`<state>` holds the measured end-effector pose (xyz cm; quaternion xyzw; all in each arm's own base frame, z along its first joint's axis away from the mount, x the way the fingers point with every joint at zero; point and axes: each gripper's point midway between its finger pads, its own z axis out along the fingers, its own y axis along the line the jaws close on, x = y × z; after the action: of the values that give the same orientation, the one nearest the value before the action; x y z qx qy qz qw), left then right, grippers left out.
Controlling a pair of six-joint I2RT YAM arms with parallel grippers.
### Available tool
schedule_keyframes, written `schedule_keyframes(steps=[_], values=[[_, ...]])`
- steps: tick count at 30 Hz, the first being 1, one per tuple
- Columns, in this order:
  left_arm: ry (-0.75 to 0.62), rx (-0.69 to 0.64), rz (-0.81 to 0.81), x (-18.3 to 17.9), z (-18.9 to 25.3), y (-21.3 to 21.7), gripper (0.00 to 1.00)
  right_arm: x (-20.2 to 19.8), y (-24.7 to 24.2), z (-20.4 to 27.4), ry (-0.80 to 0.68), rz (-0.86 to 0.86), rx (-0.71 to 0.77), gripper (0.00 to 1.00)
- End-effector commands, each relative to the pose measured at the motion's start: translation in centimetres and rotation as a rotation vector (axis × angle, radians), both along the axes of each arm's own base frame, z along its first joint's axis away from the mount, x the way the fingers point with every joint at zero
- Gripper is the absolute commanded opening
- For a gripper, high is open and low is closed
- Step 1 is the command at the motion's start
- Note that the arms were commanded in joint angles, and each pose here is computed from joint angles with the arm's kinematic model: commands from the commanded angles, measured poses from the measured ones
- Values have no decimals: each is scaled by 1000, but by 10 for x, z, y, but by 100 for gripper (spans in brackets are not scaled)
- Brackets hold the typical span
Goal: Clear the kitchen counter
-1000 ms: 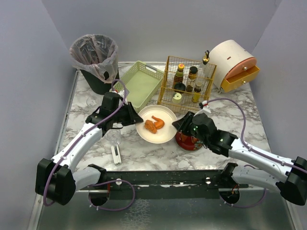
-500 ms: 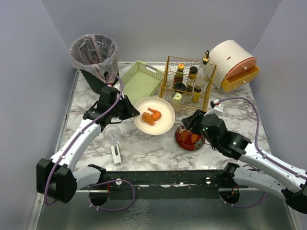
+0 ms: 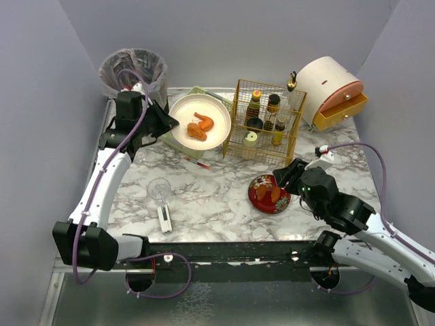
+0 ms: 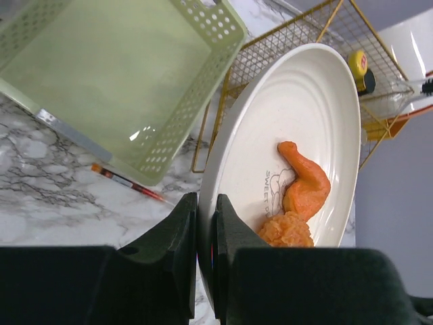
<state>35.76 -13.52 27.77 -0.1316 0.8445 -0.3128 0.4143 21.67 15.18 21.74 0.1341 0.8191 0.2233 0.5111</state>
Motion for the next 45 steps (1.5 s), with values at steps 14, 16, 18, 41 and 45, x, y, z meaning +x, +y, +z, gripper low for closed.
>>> schedule_keyframes(steps=[14, 16, 18, 41, 45], values=[[-84, -38, 236, 110, 88, 64, 0, -7, -7, 0, 17, 26, -60, 55], [-94, -53, 272, 123, 95, 77, 0, -7, -6, -2, 24, 30, -60, 55], [-86, -81, 300, 136, 95, 86, 0, -8, -5, -5, 30, 34, -62, 55], [-72, -220, 533, 188, 89, 223, 0, -3, 8, -27, 95, 52, -106, 56], [-80, -184, 567, 187, 84, 246, 0, -4, 5, -28, 95, 56, -127, 57]])
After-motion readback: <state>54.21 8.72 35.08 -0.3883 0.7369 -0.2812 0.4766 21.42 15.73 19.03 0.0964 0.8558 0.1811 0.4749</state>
